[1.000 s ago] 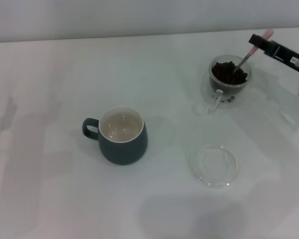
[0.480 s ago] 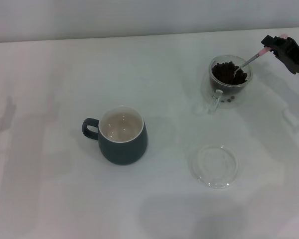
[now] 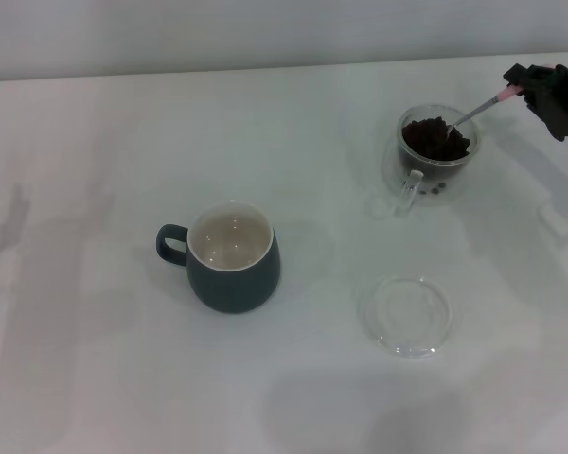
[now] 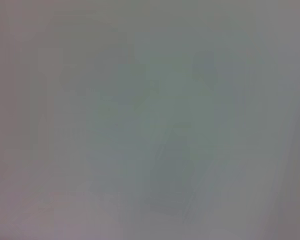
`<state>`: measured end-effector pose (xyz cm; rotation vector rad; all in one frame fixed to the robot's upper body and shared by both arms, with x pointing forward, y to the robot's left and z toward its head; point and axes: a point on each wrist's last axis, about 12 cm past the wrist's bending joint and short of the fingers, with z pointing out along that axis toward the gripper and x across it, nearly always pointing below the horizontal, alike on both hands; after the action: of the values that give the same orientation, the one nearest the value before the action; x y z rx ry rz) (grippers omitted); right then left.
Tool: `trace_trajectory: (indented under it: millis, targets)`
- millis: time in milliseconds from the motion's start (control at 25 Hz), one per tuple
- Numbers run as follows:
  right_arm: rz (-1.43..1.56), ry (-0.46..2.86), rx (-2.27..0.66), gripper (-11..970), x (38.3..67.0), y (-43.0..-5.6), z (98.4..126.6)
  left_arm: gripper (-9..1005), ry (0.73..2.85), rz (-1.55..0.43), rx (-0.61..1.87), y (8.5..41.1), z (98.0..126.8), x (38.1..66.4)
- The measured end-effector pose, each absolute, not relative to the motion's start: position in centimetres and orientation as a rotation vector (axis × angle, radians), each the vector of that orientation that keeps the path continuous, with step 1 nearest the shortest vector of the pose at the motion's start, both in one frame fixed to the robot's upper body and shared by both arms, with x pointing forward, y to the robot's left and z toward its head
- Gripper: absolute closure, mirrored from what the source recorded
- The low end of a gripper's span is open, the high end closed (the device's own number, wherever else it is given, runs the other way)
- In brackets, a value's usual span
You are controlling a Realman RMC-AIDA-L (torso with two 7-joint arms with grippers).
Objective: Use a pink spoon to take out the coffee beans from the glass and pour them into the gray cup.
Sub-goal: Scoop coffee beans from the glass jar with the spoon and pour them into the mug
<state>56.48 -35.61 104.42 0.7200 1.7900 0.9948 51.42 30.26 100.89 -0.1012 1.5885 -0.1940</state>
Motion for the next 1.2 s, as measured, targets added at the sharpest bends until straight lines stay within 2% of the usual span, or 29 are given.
trace_trajectory:
  millis: [920, 1200]
  targets:
    - [1.085, 1.746, 0.793, 801, 56.7, -37.0, 105.6, 120, 1.592, -0.181, -0.101, 30.6, 100.9, 51.5]
    - [0.979, 1.773, 0.546, 800, 56.9, -36.1, 106.2, 121, 1.600, -0.169, -0.100, 30.9, 100.7, 51.3]
